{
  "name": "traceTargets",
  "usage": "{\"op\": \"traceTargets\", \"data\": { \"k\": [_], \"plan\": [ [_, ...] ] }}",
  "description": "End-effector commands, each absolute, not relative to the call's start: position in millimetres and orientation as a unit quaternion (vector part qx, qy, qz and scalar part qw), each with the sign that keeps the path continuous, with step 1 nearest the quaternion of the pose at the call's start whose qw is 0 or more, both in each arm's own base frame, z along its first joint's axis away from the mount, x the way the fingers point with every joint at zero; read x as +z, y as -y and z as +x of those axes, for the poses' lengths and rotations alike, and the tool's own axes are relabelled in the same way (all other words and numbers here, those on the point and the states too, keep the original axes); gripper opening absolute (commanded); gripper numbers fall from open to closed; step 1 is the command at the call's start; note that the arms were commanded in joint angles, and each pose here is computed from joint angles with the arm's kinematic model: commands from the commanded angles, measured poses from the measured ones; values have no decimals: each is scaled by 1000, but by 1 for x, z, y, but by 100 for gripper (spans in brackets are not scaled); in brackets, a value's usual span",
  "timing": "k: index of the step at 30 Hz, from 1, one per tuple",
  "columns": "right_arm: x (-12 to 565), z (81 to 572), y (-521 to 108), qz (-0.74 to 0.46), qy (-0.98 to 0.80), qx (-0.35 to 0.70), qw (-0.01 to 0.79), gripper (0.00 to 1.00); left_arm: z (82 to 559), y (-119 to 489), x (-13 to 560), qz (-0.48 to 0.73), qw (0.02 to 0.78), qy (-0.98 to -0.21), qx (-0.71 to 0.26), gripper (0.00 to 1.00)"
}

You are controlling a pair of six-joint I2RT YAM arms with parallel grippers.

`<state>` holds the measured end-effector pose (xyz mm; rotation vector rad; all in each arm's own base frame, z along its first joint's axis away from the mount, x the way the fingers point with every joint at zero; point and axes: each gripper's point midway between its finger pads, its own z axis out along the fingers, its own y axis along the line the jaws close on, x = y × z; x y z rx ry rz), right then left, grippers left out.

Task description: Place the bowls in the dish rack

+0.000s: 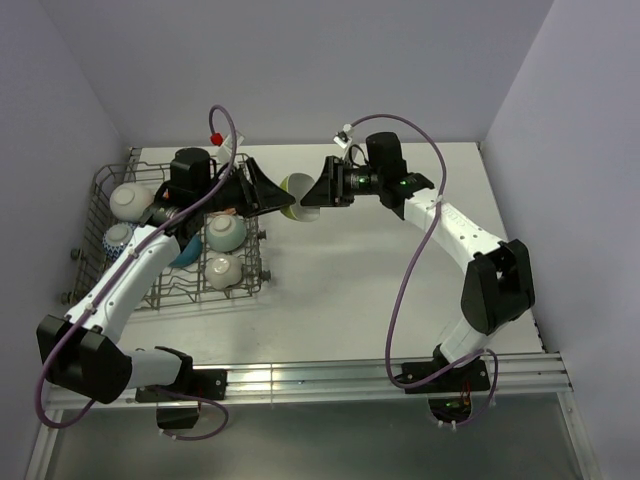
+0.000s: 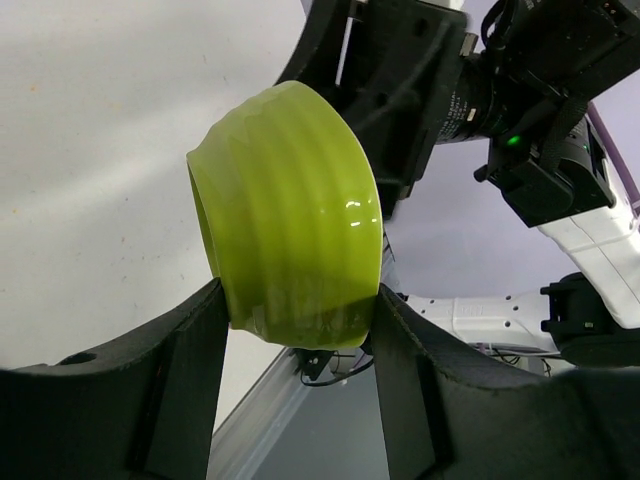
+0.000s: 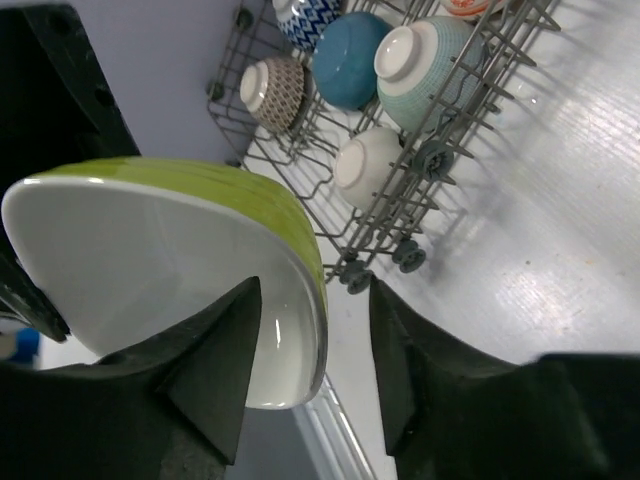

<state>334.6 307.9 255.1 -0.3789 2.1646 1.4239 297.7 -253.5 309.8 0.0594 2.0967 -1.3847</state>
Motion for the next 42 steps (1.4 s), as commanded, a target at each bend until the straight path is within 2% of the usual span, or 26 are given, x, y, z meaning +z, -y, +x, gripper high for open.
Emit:
{"op": "traceTargets", "data": {
  "k": [1,2,4,9,12,13,22,30,35,42],
  "plan": [
    [271,337,-315,-164,-786,526,279,57,302,245,335,26,351,-779,-519,0],
    [271,337,-315,-165,-786,526,279,67,305,238,332,16,353,-782,-513,0],
    [274,337,-313,-168,-786,523,285,79,306,227,322,2,347,-793,-500,0],
    [280,335,-307,-174,-785,516,295,91,312,176,286,-45,326,-844,-423,0],
    [283,334,-302,-178,-785,509,305,99,318,140,269,-50,344,-872,-346,0],
    [281,335,-299,-179,-788,500,311,100,316,122,254,-47,342,-892,-292,0],
    [273,328,-279,-187,-801,459,335,100,291,36,224,-11,337,-939,-64,0],
    [269,328,-276,-186,-807,450,335,100,262,-30,201,15,278,-955,98,0],
    [268,331,-277,-185,-809,450,331,100,249,-52,174,12,218,-963,159,0],
    [265,331,-274,-187,-812,441,334,100,236,-59,139,17,153,-971,182,0]
  ]
}}
